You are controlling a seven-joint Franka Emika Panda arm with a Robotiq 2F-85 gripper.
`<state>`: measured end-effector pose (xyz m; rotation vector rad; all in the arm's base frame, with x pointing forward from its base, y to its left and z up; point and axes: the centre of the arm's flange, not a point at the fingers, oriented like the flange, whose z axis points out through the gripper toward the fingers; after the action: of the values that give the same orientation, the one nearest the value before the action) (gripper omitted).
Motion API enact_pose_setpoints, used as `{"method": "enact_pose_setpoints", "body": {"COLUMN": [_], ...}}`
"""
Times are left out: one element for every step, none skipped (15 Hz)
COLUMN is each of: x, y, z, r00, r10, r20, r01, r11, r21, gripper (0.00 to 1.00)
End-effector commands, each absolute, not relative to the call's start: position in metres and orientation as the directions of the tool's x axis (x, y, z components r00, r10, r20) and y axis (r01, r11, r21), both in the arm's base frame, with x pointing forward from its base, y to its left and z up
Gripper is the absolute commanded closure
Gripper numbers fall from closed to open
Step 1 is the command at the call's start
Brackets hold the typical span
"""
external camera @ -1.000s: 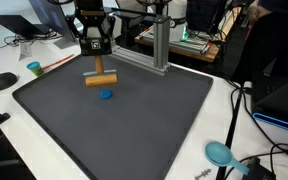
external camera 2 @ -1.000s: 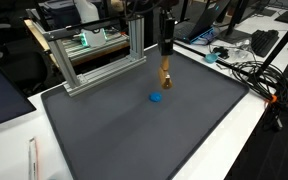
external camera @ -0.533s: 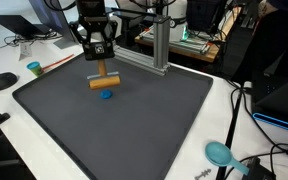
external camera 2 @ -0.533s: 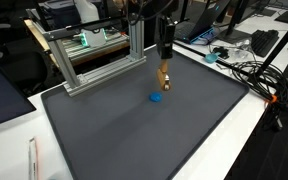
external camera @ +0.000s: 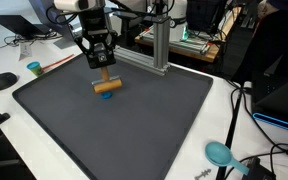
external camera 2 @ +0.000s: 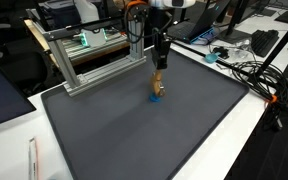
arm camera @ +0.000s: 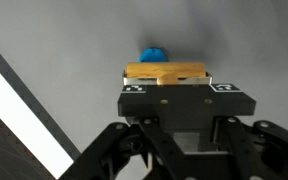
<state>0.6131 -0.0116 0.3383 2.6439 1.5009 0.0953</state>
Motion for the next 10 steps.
{"method": "enact_pose_setpoints", "body": {"x": [0.622, 0.624, 0.625, 0.626, 0.628, 0.630, 0.632, 0.634, 0.635, 0.637], "y": [-0.017, -0.020, -0.021, -0.022, -0.023, -0.024, -0.025, -0.026, -0.026, -0.026], "z": [0.336, 0.333, 0.331, 0.328, 0.326, 0.323, 0.320, 0.318, 0.318, 0.317], "r00": [0.468, 0.467, 0.465, 0.463, 0.460, 0.458, 0.455, 0.453, 0.454, 0.451], "r10": [0.883, 0.884, 0.885, 0.886, 0.887, 0.888, 0.889, 0.890, 0.890, 0.891], "r20": [-0.021, -0.023, -0.024, -0.030, -0.033, -0.040, -0.045, -0.048, -0.049, -0.049], "r01": [0.878, 0.880, 0.881, 0.882, 0.884, 0.885, 0.887, 0.889, 0.888, 0.890], "r11": [-0.463, -0.461, -0.459, -0.457, -0.454, -0.452, -0.448, -0.447, -0.447, -0.445], "r21": [0.121, 0.116, 0.114, 0.114, 0.110, 0.111, 0.108, 0.105, 0.103, 0.099], "gripper": [0.77, 0.77, 0.77, 0.77, 0.77, 0.77, 0.77, 0.77, 0.77, 0.77]}}
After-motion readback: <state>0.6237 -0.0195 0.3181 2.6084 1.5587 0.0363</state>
